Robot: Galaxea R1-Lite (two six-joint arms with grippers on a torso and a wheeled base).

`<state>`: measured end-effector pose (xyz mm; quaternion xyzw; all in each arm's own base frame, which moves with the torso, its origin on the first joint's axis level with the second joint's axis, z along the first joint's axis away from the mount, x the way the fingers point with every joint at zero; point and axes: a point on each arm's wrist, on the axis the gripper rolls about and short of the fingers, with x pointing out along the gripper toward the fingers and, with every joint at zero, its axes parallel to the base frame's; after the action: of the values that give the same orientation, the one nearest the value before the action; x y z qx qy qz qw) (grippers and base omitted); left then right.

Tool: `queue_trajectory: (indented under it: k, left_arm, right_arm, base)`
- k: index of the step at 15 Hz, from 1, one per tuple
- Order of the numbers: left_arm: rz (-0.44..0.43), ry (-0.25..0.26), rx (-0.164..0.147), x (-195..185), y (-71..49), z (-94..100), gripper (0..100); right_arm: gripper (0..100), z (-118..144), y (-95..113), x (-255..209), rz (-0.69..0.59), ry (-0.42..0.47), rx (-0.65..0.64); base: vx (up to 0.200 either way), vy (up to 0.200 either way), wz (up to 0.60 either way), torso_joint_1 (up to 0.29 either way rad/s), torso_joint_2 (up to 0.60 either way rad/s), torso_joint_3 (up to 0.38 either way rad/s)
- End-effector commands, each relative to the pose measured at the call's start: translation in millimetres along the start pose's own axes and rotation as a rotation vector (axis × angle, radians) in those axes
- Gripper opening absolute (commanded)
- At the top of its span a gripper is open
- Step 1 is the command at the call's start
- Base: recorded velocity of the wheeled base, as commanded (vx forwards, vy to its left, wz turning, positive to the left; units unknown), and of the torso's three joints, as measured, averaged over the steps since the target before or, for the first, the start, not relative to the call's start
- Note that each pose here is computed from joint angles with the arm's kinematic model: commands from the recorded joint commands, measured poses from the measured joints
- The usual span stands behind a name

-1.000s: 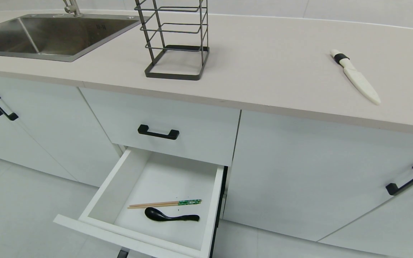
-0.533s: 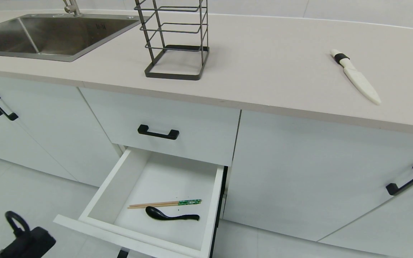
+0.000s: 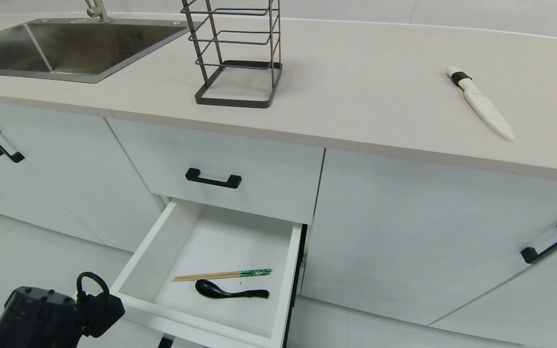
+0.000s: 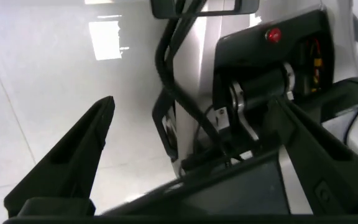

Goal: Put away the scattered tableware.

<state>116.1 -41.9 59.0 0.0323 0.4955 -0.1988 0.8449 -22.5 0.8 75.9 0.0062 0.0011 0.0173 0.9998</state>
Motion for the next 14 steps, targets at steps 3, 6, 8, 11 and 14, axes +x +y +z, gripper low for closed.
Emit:
queue_trajectory:
  k: [3, 6, 8, 11, 14]
  left_arm:
    - [0.013, 0.03, -0.009, 20.9, 3.9, 8.5, 100]
    - [0.034, -0.028, -0.003, 40.4, 7.7, 22.2, 100]
    - [0.051, -0.101, 0.006, 44.3, 8.4, 30.3, 100]
    - [0.052, -0.185, 0.015, 45.2, 8.9, 46.3, 100]
    - [0.053, -0.285, 0.021, 49.8, 11.0, 69.7, 100]
  right_arm:
    - [100, 0.1, 0.0, 0.2, 0.001, 0.003, 0.0]
    - [100, 0.1, 0.0, 0.2, 0.001, 0.003, 0.0]
    - [100, 0.1, 0.0, 0.2, 0.001, 0.003, 0.0]
    - [100, 0.1, 0.0, 0.2, 0.001, 0.003, 0.0]
    - [100, 0.1, 0.0, 0.2, 0.001, 0.003, 0.0]
  base:
    - [0.0, 0.0, 0.0, 0.0, 0.0, 0.0]
    - [0.0, 0.0, 0.0, 0.0, 0.0, 0.0]
    - [0.0, 0.0, 0.0, 0.0, 0.0, 0.0]
    - [0.0, 0.0, 0.0, 0.0, 0.0, 0.0]
    - [0.0, 0.0, 0.0, 0.0, 0.0, 0.0]
